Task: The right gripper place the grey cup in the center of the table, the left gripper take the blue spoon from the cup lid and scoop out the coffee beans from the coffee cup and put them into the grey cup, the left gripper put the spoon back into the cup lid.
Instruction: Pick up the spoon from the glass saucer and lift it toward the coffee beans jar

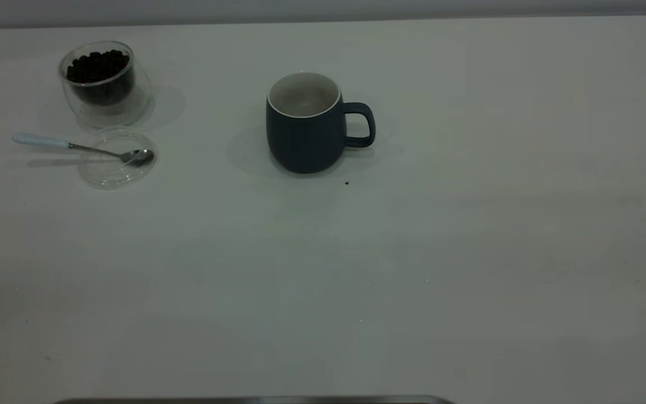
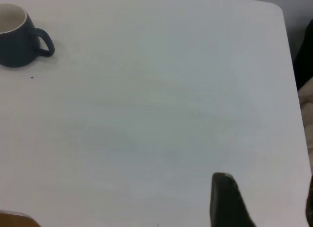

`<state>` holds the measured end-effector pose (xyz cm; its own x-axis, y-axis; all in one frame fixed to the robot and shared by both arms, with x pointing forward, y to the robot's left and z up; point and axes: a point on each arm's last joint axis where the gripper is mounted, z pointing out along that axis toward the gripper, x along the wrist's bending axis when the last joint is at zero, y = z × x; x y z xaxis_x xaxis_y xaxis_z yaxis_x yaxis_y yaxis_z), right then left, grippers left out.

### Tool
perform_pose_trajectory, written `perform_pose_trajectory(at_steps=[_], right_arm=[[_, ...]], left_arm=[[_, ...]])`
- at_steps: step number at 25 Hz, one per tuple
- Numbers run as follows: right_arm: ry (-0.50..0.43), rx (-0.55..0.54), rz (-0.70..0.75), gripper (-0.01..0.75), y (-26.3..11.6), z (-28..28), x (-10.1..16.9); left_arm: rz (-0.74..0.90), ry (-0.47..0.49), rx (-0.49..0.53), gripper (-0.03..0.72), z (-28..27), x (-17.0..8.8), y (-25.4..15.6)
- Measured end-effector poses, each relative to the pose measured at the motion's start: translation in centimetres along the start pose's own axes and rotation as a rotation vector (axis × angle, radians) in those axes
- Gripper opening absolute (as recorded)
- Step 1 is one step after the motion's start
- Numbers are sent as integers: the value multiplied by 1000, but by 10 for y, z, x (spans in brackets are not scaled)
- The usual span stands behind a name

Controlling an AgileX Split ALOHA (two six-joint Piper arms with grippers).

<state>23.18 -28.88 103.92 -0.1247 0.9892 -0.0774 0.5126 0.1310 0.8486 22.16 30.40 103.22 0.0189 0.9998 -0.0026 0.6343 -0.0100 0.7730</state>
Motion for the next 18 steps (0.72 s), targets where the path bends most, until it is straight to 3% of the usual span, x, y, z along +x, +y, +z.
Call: perform_pose_trajectory(at_steps=[9,14,18], right_arm=[[0,0,0,358,0,0,0],[0,0,0,358,0,0,0],[1,0,0,358,0,0,0]], left_arm=[[-68,-1,6,532,-13,0,19],[-104,8,54,515,-6,-1,72],[-150,122,138,502,18,7,122]])
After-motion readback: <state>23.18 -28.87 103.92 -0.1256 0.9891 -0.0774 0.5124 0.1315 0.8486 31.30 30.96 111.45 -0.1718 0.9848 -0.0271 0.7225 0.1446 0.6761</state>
